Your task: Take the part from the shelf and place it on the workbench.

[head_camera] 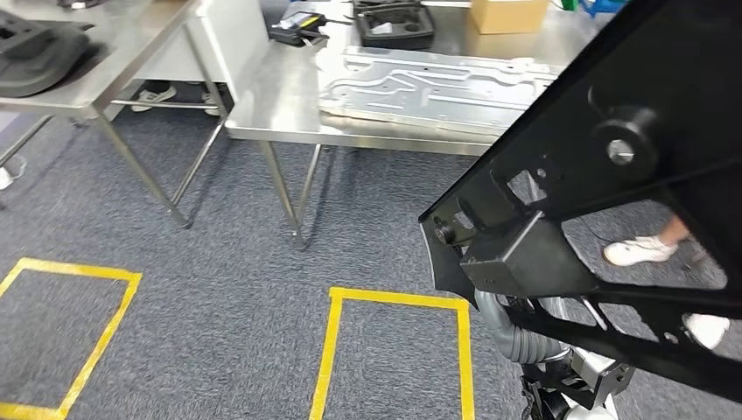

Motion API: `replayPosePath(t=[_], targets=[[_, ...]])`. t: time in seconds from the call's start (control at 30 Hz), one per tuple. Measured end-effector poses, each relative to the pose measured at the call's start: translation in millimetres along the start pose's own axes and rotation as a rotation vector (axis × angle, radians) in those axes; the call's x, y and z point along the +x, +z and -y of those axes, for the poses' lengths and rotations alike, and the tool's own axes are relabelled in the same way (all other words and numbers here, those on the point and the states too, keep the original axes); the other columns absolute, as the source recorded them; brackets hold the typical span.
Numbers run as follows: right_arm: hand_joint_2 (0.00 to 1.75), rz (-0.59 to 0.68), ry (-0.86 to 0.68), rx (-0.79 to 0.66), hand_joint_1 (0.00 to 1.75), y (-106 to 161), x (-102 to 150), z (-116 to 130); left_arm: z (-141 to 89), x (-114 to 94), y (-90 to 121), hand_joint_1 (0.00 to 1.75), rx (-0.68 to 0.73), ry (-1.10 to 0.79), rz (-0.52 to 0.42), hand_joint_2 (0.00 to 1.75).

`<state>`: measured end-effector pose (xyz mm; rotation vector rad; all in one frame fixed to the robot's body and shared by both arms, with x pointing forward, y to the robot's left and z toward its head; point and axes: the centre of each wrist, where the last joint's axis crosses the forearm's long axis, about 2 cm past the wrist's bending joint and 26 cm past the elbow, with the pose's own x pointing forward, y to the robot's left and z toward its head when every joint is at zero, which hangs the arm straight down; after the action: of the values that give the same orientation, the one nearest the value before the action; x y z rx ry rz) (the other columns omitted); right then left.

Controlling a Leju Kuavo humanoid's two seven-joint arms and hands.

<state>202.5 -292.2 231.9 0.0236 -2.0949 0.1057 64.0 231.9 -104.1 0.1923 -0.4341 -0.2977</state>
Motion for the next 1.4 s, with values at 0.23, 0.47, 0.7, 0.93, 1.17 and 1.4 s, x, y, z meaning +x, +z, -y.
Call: replayPosePath(t=[0.23,0.47,0.7,0.93,1.17,1.4], targets=[[1.75,0.001,0.002,-0.002,1.75,0.2,-0.1,-0.3,-1.2,3.4,-1.2,0.0,0.003,0.006,0.002,1.75],[1.75,0.015,0.025,-0.01,1.75,0.0,0.2,0.1,-0.3,2.2,-0.6,0.0,0.001,0.005,0.001,1.75],[1.75,0.013,0.031,-0.014,1.75,-0.1,-0.4,0.1,0.0,-0.4,0.1,0.0,0.001,0.005,-0.005,1.75],[1.75,0.015,0.032,-0.015,1.75,-0.6,-0.3,0.2,-0.6,0.5,-0.3,0.0,0.002,0.005,-0.003,1.75],[1.75,0.015,0.03,-0.013,1.75,-0.7,-0.4,-0.5,-2.4,5.4,-2.0,0.0,0.008,0.01,0.01,1.75],[1.75,0.017,0.028,-0.011,1.75,-1.1,-0.2,-1.3,-1.4,0.4,-0.5,0.0,0.006,0.008,-0.002,1.75]])
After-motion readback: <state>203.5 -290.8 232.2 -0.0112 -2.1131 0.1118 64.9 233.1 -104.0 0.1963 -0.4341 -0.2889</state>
